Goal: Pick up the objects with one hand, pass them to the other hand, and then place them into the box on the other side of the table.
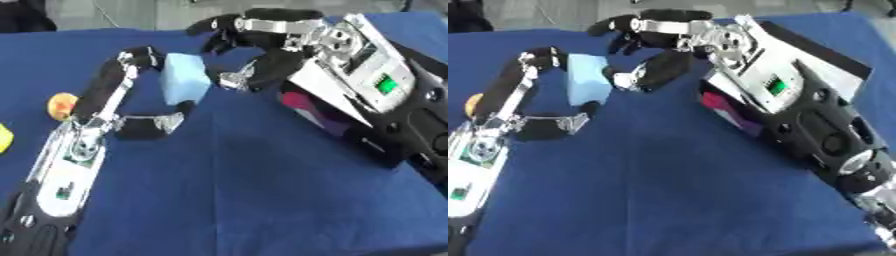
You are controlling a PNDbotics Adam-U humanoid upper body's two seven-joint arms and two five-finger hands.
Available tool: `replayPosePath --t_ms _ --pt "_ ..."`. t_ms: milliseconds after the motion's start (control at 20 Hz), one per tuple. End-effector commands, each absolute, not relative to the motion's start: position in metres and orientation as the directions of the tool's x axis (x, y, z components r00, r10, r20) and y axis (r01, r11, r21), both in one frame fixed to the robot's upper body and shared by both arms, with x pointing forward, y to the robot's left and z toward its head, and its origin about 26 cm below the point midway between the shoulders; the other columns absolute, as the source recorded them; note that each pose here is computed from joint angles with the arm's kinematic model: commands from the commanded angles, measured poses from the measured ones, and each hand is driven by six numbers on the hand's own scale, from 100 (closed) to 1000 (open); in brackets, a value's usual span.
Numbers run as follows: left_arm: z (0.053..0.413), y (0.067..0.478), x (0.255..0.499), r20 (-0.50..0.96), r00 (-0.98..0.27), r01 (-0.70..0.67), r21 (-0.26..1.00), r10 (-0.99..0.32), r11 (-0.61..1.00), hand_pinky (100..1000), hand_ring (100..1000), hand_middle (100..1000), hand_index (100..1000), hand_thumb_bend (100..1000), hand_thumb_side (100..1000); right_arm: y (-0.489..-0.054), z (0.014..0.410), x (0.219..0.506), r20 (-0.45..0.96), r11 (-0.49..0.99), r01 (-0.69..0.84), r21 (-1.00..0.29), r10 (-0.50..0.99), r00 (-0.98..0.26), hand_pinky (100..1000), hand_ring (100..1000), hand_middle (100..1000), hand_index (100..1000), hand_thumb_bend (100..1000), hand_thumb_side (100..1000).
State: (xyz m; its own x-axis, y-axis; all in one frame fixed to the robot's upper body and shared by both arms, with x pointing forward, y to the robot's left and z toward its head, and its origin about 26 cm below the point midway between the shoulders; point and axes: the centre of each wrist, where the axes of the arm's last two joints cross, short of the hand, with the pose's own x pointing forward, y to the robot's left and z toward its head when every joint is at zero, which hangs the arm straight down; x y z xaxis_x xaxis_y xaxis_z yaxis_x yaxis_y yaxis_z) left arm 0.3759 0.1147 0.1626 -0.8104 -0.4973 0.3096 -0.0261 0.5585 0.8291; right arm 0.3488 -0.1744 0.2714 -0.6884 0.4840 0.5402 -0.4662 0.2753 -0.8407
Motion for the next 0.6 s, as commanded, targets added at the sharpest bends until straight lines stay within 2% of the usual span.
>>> replayPosePath --t_ms 50,400,600 --pt "0.1712 0.1113 0.3750 0.289 -0.823 -0.047 0.824 -0.489 0.564 787 636 600 502 100 308 -0.1749 0.2765 0.3480 0.542 0.262 -0.476 -0.839 0.473 -0.695 910 913 1000 988 100 404" --pt "0.1713 0.1099 0.3754 0.285 -0.822 -0.050 0.827 -0.494 0.560 786 637 599 502 100 300 -0.1743 0.2770 0.3467 0.562 0.246 -0.508 -0.825 0.451 -0.693 910 907 1000 985 100 386" --pt "0.1714 0.1095 0.3760 0.281 -0.821 -0.054 0.829 -0.497 0.557 786 637 599 502 100 295 -0.1741 0.2770 0.3463 0.563 0.224 -0.523 -0.823 0.443 -0.697 910 904 1000 982 100 342"
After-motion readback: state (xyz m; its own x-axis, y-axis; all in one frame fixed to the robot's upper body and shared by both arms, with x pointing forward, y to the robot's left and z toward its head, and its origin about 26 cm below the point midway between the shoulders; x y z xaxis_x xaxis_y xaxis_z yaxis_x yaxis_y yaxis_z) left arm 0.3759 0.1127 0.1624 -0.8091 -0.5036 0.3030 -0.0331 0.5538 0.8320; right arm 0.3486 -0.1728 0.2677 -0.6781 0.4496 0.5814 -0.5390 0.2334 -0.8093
